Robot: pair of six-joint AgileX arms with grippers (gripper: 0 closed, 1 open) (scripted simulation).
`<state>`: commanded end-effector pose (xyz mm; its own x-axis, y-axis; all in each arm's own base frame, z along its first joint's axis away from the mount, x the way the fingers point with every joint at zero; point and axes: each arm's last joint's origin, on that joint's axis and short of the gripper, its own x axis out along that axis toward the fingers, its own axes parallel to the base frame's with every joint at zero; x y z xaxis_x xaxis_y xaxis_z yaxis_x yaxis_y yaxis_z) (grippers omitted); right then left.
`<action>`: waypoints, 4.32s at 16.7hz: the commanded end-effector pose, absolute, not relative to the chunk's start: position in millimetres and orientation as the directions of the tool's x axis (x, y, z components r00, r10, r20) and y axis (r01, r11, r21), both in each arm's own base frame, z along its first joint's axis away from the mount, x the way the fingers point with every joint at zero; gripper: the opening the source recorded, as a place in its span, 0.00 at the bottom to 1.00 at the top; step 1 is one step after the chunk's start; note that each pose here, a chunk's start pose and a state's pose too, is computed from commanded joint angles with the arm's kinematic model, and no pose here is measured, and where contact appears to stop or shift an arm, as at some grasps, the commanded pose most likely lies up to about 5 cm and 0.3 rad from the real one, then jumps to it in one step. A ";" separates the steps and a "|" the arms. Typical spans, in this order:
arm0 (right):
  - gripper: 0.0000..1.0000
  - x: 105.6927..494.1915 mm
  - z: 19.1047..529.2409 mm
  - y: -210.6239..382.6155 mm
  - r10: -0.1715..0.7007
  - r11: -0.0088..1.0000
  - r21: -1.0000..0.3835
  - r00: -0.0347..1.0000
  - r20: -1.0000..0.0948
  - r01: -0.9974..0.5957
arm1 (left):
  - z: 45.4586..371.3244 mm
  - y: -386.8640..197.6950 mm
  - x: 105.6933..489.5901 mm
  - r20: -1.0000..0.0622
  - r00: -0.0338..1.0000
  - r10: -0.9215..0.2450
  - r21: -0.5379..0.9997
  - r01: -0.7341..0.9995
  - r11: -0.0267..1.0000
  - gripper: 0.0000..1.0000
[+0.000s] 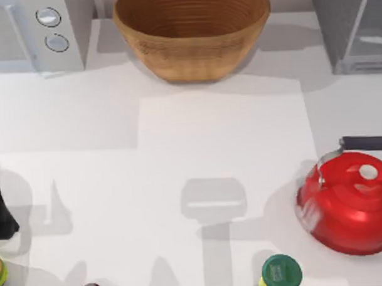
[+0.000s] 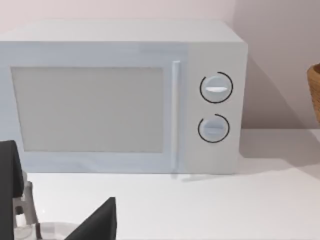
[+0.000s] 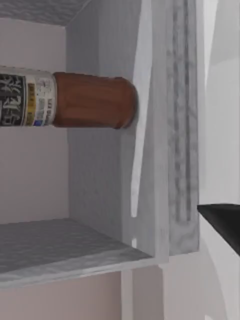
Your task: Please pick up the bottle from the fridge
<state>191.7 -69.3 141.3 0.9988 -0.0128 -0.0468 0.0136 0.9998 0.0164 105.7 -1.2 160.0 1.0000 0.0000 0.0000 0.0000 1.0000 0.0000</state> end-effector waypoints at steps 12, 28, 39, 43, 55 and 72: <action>1.00 204.7 110.0 -102.2 0.000 1.000 0.000 1.000 0.000 0.000 | 160.0 -1.2 105.7 0.000 1.000 0.000 0.000 0.000 1.000 1.00; 1.00 389.1 129.4 -108.4 -0.007 1.000 -0.005 1.000 0.010 0.007 | 160.0 -1.2 105.7 0.000 1.000 0.000 0.000 0.000 1.000 1.00; 1.00 422.3 134.2 -98.6 -0.010 1.000 -0.002 1.000 -0.008 0.010 | 160.0 -1.2 105.7 0.000 1.000 0.000 0.000 0.000 1.000 1.00; 1.00 457.0 136.5 -99.3 -0.010 1.000 -0.004 1.000 0.003 0.010 | 160.0 -1.2 105.7 0.000 1.000 0.000 0.000 0.000 1.000 1.00; 0.62 474.6 135.5 -97.7 -0.010 1.000 -0.003 1.000 -0.004 0.010 | 160.0 -1.2 105.7 0.000 1.000 0.000 0.000 0.000 1.000 1.00; 0.00 474.1 135.9 -99.2 -0.013 1.000 -0.002 1.000 -0.003 0.013 | 160.0 -1.2 105.7 0.000 1.000 0.000 0.000 0.000 1.000 1.00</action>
<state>474.1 -99.2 135.9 0.9999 -0.0129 -0.0034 0.0129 0.9999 -0.0016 105.7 -1.2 160.0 1.0000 0.0000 0.0000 0.0000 1.0000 0.0000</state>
